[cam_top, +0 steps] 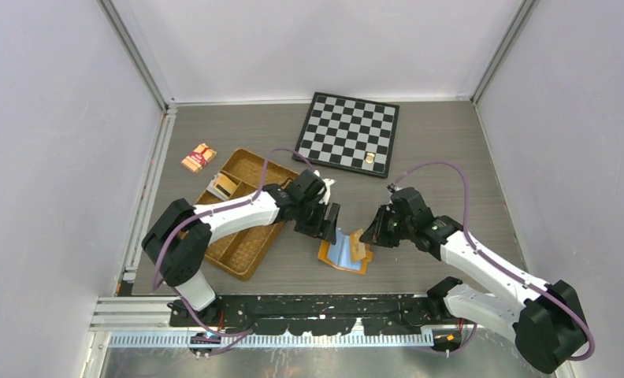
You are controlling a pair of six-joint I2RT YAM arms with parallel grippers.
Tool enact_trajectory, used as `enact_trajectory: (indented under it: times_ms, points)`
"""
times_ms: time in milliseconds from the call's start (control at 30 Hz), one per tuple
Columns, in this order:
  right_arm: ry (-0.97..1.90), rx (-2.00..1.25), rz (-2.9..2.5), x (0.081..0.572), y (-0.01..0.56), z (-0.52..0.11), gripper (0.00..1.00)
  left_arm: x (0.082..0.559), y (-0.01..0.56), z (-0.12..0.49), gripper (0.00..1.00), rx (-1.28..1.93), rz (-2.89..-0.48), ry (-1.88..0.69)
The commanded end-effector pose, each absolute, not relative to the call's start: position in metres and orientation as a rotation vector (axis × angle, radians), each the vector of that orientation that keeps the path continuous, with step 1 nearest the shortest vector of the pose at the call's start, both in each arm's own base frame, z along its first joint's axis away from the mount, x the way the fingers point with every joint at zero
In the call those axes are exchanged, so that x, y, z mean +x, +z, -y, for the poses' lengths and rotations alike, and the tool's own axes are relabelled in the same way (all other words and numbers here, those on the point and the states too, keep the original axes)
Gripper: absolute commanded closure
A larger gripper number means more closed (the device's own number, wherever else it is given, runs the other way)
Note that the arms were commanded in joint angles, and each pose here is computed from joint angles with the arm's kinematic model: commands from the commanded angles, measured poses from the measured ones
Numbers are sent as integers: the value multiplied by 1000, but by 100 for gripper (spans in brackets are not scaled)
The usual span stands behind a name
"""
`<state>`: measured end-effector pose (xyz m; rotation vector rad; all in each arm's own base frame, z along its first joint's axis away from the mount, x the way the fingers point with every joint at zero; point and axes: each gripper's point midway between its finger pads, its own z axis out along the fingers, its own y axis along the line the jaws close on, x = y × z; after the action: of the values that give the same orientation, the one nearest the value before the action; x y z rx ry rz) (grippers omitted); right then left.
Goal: Put the credit cards into the card holder
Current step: Insert the credit card into the card holder.
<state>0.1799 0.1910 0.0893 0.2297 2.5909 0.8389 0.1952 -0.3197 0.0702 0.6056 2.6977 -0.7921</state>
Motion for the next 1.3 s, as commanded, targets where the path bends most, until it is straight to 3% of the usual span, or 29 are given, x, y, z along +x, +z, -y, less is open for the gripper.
enact_trajectory:
  times_ms: [0,200,467,1267]
  points:
    - [1042,187,-2535,182,99,-216,100,203,70,330,38,579,-2687,-801]
    - [1078,190,-2566,175,85,-219,100,199,54,326,69,567,-2742,-764]
    - [1134,205,-2546,174,75,-223,100,193,41,319,88,565,-2784,-734]
    - [967,311,-2586,183,31,-208,99,186,29,318,96,570,-2824,-756]
